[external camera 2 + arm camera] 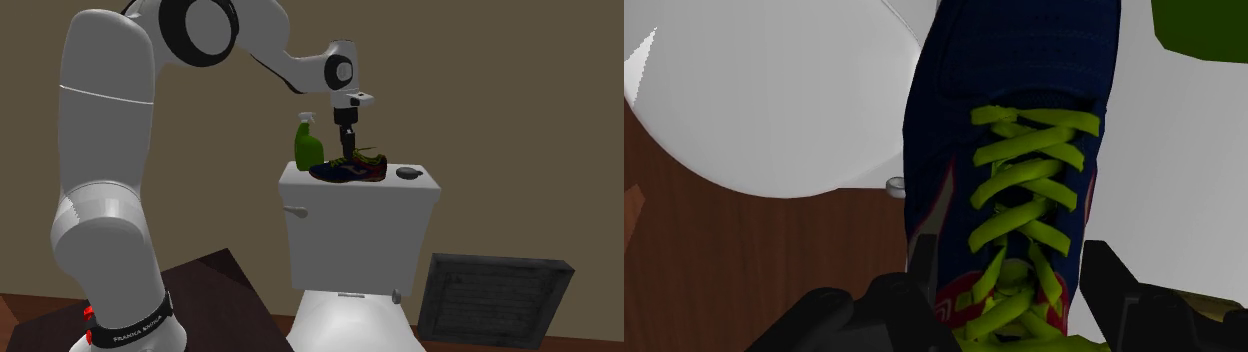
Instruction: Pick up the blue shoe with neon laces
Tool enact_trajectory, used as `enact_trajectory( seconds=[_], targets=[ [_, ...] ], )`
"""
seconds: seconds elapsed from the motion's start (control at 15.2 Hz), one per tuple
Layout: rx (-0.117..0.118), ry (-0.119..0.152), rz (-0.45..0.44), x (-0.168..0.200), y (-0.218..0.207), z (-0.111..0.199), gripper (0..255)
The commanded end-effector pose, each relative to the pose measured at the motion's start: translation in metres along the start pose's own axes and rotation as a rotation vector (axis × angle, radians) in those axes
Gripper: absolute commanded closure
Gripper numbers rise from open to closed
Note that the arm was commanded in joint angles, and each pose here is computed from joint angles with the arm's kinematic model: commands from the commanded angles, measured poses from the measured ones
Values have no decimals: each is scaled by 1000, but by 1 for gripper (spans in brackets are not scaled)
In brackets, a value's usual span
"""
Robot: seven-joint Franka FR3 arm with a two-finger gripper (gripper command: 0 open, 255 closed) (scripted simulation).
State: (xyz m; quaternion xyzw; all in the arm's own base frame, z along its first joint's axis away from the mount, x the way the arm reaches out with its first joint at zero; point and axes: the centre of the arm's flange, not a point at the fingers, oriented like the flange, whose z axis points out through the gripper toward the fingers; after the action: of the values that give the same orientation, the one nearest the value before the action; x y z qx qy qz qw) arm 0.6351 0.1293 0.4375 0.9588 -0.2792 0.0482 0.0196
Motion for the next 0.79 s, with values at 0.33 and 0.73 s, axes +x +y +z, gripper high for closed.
enact_trajectory(
  seconds=[0.33,0.73],
  targets=[
    [-1,-1,0,2,1,-15,255],
    [-1,-1,0,5,1,-46,255]
  ],
)
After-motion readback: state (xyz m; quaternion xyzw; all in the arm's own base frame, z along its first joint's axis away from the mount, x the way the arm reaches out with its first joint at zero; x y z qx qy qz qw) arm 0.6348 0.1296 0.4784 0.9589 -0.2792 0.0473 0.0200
